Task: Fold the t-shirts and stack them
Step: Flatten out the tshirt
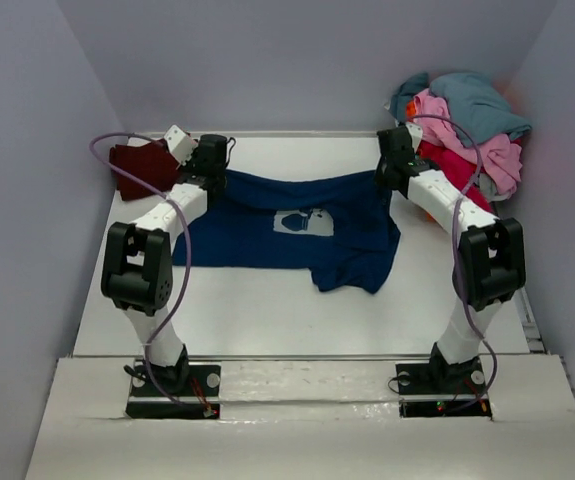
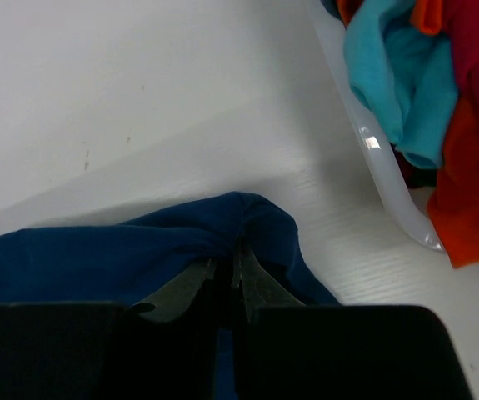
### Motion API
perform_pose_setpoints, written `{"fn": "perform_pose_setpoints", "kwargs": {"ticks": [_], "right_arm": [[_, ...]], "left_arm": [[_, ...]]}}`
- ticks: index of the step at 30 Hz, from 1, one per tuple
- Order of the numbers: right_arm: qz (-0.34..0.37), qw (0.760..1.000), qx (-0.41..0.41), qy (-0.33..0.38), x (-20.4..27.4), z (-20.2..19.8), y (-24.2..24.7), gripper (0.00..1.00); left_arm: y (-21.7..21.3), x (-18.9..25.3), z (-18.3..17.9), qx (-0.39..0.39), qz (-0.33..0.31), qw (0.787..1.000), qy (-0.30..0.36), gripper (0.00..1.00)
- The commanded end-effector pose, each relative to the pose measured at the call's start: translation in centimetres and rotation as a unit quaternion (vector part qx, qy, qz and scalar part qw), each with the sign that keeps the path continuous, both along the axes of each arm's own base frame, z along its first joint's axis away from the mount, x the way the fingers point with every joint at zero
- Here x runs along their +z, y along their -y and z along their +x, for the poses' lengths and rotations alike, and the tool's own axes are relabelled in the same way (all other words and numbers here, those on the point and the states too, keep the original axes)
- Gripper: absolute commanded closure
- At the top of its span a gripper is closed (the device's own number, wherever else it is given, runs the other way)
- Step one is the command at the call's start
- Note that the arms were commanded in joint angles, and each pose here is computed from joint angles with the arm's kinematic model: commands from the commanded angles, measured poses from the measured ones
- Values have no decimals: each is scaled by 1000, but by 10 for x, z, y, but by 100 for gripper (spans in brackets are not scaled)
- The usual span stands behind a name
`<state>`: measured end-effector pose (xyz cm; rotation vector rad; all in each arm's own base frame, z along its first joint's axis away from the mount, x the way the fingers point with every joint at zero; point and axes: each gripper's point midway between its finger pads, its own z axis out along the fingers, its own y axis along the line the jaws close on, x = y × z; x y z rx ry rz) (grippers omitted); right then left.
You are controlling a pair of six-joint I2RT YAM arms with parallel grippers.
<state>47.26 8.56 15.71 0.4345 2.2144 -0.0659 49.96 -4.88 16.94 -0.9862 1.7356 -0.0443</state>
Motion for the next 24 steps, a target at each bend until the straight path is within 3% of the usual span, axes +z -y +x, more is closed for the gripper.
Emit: {"fn": "perform_pose_setpoints", "kwargs": {"ticks": [1,5,7,8,11,12,14,15,18,24], "right_arm": [[0,1000,12,25,23,30,-4,93],[-8,1000,16,12,18,45,-4,93],[-9,1000,20,-2,11,46,-6,90],[-6,1000,22,-3,10,46,-7,76],[1,1000,30,8,17,41,-9,43],[2,999,34,10,19,37,-9,27],[1,999,32,13,23,34,-7,18],[-1,999,32,12,24,32,-6,8],[-5,999,31,22,35,28,-3,1],[27,998,41,25,45,-15,-6,3]], "left_arm": [[-2,24,32,-15,13,1000,21,94],[-2,11,46,-27,3,1000,6,94],[1,5,47,-35,5,999,0,78],[1,7,44,-36,4,999,2,63],[-3,9,35,-37,10,999,13,33],[-6,16,30,-33,12,999,22,18],[-8,23,27,-31,16,999,29,12],[-8,26,26,-31,17,999,31,4],[-10,36,24,-31,21,998,40,3],[1,52,-21,-19,25,999,41,6]]}}
